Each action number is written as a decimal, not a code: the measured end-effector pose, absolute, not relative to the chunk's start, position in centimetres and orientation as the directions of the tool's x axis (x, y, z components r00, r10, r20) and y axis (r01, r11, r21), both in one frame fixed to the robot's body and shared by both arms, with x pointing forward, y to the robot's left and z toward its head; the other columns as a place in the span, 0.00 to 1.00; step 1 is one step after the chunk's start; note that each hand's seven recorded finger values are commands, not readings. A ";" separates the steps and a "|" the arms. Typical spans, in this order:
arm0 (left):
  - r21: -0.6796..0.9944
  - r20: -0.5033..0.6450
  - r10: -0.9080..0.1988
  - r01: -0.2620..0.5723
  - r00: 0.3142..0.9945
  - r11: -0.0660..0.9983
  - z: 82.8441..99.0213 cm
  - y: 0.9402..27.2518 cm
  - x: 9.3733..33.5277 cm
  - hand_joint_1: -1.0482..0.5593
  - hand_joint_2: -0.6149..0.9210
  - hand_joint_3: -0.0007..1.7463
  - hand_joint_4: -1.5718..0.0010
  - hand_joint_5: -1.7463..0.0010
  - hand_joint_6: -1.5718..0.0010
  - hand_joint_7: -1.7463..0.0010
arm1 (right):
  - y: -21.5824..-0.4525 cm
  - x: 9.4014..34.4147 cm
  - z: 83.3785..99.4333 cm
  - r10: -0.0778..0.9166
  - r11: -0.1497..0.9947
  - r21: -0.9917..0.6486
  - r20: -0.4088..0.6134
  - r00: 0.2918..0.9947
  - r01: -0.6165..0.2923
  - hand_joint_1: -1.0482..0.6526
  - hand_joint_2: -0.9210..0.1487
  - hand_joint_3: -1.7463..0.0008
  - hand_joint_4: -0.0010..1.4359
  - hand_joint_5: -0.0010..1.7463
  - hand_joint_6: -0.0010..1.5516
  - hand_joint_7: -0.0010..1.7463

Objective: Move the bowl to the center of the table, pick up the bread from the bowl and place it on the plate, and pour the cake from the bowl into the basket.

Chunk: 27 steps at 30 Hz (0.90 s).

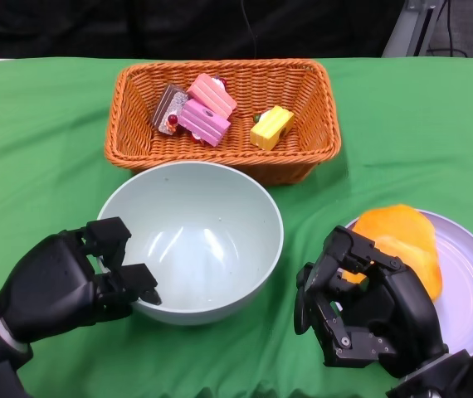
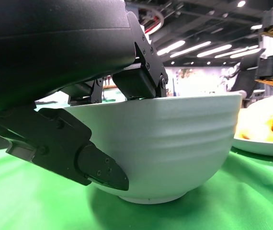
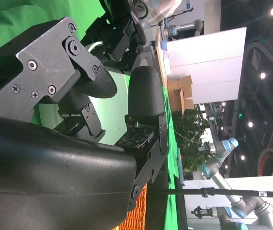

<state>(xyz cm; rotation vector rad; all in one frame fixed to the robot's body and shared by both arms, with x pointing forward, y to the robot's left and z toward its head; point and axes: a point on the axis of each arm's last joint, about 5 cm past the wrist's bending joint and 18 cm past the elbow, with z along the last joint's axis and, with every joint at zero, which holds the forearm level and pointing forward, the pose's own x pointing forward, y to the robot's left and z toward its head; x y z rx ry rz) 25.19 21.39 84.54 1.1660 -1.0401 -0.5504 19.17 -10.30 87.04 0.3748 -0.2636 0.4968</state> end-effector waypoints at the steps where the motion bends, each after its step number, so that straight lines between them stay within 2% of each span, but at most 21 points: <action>1: 0.931 0.364 -0.813 -0.142 0.455 0.337 84.6 21.5 25.2 0.47 1.00 0.04 0.49 0.57 0.38 0.94 | -10.3 19.2 87.0 0.412 0.814 0.284 0.333 0.848 -0.507 0.62 0.44 0.21 0.57 1.00 0.39 0.90; 3: 0.934 0.355 -0.814 -0.130 0.460 0.333 84.7 21.6 25.2 0.45 0.99 0.01 0.48 0.72 0.42 0.99 | -10.3 19.2 87.0 0.412 0.814 0.285 0.330 0.849 -0.506 0.62 0.43 0.21 0.57 1.00 0.39 0.90; 4: 0.934 0.353 -0.813 -0.125 0.463 0.334 84.7 21.7 25.1 0.45 0.99 0.01 0.48 0.75 0.43 0.99 | -10.3 19.2 86.9 0.412 0.814 0.286 0.328 0.850 -0.505 0.62 0.43 0.21 0.57 1.00 0.39 0.90; 6: 0.940 0.335 -0.817 -0.110 0.470 0.322 84.9 21.8 25.1 0.41 0.98 0.00 0.52 0.87 0.53 1.00 | -10.3 19.2 86.9 0.413 0.814 0.288 0.325 0.851 -0.505 0.62 0.43 0.22 0.57 1.00 0.39 0.90; 9: 0.957 0.280 -0.832 -0.078 0.478 0.278 85.2 22.2 25.2 0.33 0.98 0.00 0.59 0.96 0.61 1.00 | -10.3 19.1 86.8 0.413 0.814 0.290 0.321 0.852 -0.504 0.62 0.42 0.22 0.57 1.00 0.39 0.89; 12: 0.967 0.242 -0.841 -0.049 0.484 0.250 85.5 22.5 25.2 0.25 1.00 0.01 0.63 0.99 0.65 1.00 | -10.3 19.2 86.7 0.417 0.811 0.291 0.320 0.851 -0.507 0.62 0.41 0.22 0.57 1.00 0.39 0.89; 14: 0.968 0.232 -0.837 -0.034 0.496 0.248 85.8 22.6 25.3 0.13 1.00 0.02 0.70 1.00 0.74 1.00 | -10.3 19.2 86.7 0.416 0.809 0.295 0.323 0.850 -0.508 0.62 0.41 0.22 0.57 1.00 0.40 0.89; 18: 0.963 0.227 -0.823 0.005 0.521 0.269 86.2 22.7 25.3 0.02 1.00 0.12 0.84 1.00 0.86 1.00 | -10.3 19.2 86.8 0.416 0.809 0.294 0.324 0.850 -0.508 0.61 0.42 0.22 0.57 1.00 0.40 0.89; 21: 0.940 0.236 -0.807 0.083 0.542 0.330 86.7 22.4 25.2 0.00 1.00 0.16 0.88 1.00 0.90 1.00 | -10.3 19.3 86.8 0.415 0.810 0.294 0.323 0.851 -0.507 0.62 0.42 0.22 0.57 1.00 0.40 0.89; 24: 0.888 0.230 -0.779 0.203 0.583 0.414 87.3 22.4 25.0 0.00 1.00 0.28 0.89 0.99 0.91 0.99 | -10.3 19.3 86.7 0.414 0.811 0.294 0.322 0.851 -0.506 0.62 0.42 0.22 0.57 1.00 0.40 0.89; 27: 0.775 0.302 -0.704 0.265 0.642 0.574 87.4 22.0 24.6 0.05 1.00 0.21 0.80 0.97 0.83 0.98 | -10.3 19.3 86.7 0.413 0.811 0.296 0.321 0.852 -0.505 0.61 0.43 0.23 0.57 1.00 0.40 0.89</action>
